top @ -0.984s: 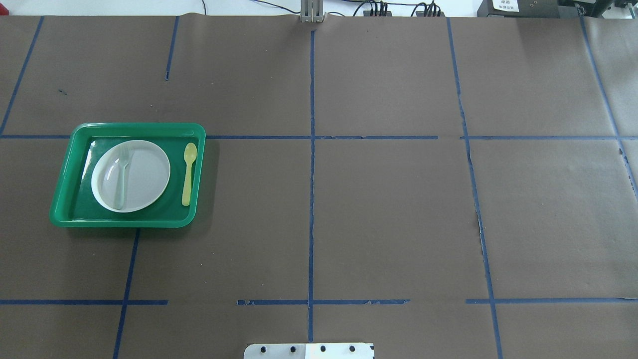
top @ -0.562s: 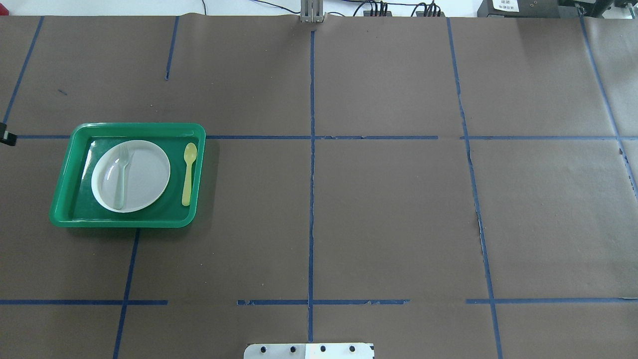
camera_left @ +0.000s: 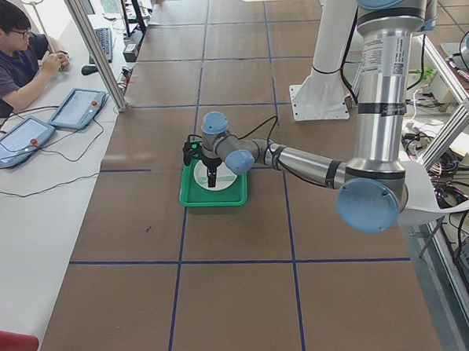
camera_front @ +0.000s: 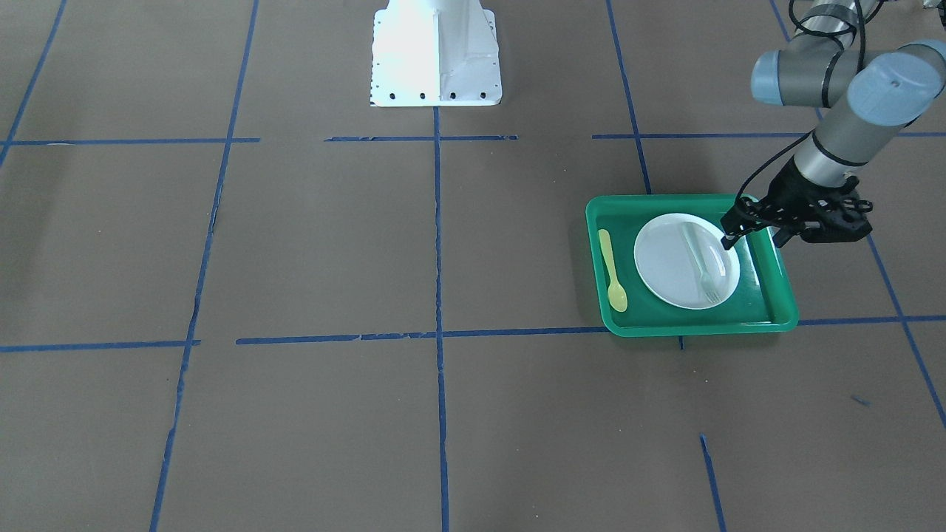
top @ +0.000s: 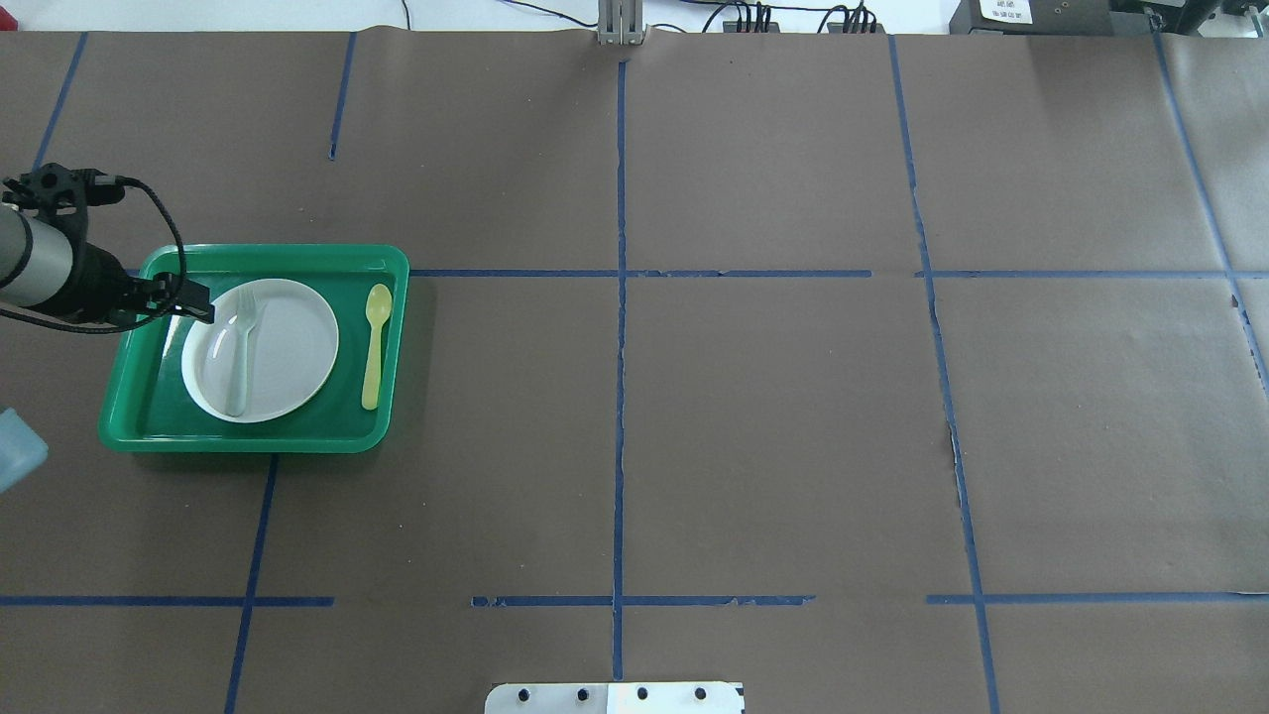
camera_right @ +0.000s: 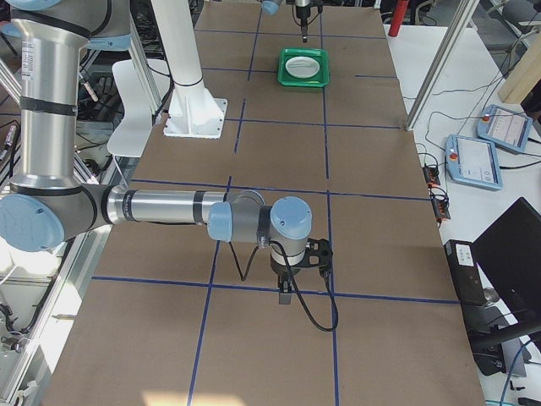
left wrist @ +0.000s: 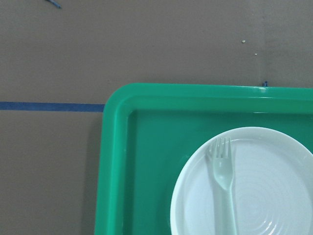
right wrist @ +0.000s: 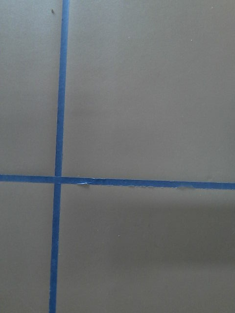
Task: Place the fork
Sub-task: 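Move the left gripper over the pale green fork on the white plate, then lower the left gripper and close it on the fork handle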
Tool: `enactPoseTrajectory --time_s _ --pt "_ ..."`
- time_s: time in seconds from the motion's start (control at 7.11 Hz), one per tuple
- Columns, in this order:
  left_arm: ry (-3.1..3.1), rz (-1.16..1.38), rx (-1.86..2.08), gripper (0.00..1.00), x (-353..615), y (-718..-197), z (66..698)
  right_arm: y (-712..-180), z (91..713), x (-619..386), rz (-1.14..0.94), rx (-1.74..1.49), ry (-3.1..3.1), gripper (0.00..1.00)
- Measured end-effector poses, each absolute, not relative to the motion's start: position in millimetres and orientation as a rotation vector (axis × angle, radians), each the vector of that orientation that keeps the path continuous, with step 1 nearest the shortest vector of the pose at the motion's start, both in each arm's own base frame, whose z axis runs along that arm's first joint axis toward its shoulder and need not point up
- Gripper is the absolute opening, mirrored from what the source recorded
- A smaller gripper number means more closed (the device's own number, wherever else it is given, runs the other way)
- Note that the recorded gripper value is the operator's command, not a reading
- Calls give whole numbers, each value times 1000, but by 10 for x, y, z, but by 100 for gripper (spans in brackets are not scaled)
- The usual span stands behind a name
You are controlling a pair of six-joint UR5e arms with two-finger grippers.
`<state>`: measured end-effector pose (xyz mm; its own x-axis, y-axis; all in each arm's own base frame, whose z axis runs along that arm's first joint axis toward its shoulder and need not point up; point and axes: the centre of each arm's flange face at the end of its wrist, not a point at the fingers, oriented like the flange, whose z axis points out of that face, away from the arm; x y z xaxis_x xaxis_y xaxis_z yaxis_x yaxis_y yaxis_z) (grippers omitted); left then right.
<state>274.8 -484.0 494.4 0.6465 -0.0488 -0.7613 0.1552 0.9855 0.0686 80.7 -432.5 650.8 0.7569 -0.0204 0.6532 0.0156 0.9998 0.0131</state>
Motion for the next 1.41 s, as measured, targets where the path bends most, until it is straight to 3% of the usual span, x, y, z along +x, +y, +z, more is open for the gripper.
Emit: enactPoseTrajectory --time_s 0.28,0.84,1.41 --pt "848 -116 117 97 3120 -4797 4937 -4325 6508 807 -20 7 -712 100" --pt "843 -89 93 70 3335 -4676 4976 -4325 6508 807 -20 7 -712 100" --pt "832 -86 72 69 3358 -4639 5052 -4325 6508 807 -19 7 -712 100"
